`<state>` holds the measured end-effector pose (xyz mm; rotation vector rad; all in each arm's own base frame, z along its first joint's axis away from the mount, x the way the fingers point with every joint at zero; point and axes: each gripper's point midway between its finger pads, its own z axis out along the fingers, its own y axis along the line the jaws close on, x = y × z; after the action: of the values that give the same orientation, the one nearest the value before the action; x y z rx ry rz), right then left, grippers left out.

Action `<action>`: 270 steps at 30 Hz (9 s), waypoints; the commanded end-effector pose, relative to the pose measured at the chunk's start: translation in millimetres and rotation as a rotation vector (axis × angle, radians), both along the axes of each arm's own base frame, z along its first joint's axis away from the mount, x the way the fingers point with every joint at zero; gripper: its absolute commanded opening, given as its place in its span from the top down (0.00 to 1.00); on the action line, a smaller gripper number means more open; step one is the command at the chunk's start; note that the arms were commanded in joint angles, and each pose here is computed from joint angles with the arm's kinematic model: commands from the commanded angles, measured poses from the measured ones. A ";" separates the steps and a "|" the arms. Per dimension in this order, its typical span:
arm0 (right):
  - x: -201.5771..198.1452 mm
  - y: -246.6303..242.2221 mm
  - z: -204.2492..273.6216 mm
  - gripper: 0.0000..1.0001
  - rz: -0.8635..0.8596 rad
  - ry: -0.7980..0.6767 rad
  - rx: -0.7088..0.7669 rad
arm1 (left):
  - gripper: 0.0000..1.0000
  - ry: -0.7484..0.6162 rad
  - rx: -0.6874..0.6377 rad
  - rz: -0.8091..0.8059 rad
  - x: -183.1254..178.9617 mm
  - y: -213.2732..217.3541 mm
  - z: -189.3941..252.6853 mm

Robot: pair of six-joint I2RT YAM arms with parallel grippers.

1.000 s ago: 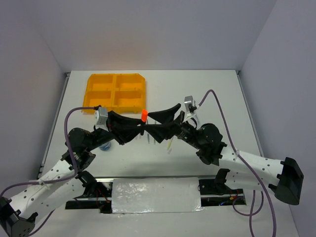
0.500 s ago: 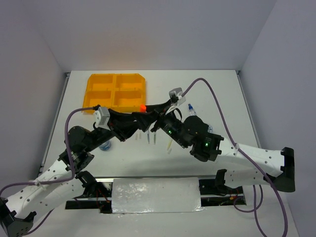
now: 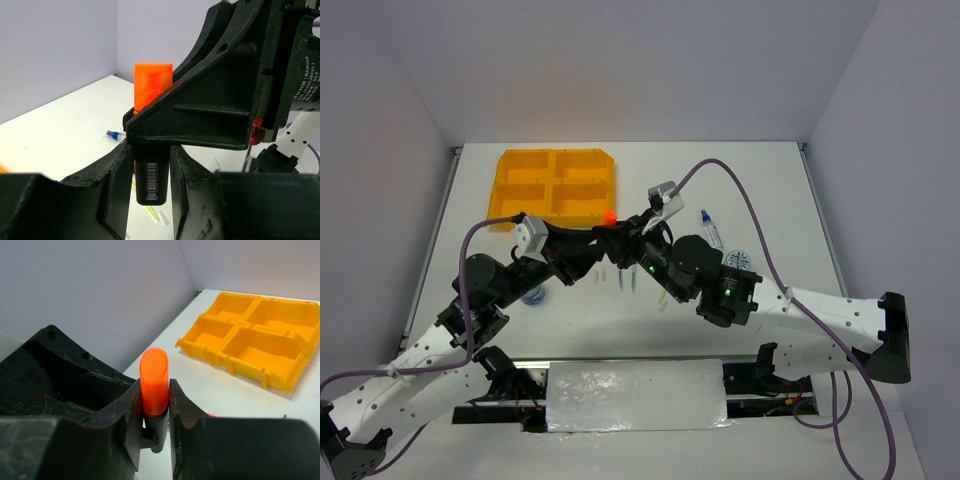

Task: Sort the stationery into containers
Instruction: Close the pen cap on the pen, then place the pen in the storage box.

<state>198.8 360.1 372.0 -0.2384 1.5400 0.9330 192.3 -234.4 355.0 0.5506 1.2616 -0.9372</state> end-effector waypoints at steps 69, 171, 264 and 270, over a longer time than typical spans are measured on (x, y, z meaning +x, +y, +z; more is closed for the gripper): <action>-37.0 -43.4 79.6 0.00 0.571 -0.303 -0.027 | 1.00 -0.051 0.078 -0.615 -84.6 -49.9 22.0; -109.6 -12.7 -168.8 1.00 1.161 0.339 -0.043 | 1.00 -0.459 0.029 -0.405 -42.0 -10.7 140.0; 107.4 -227.3 -226.3 0.22 -0.641 0.707 -0.373 | 0.01 0.808 0.073 1.030 106.8 166.3 -95.6; 113.2 -204.5 -281.1 0.43 -0.560 0.829 -0.458 | 0.01 0.806 0.262 0.904 76.4 161.9 -107.6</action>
<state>297.6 140.3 94.3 0.2918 2.4254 0.1570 284.0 -65.9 248.8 -0.4569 2.0486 -0.1800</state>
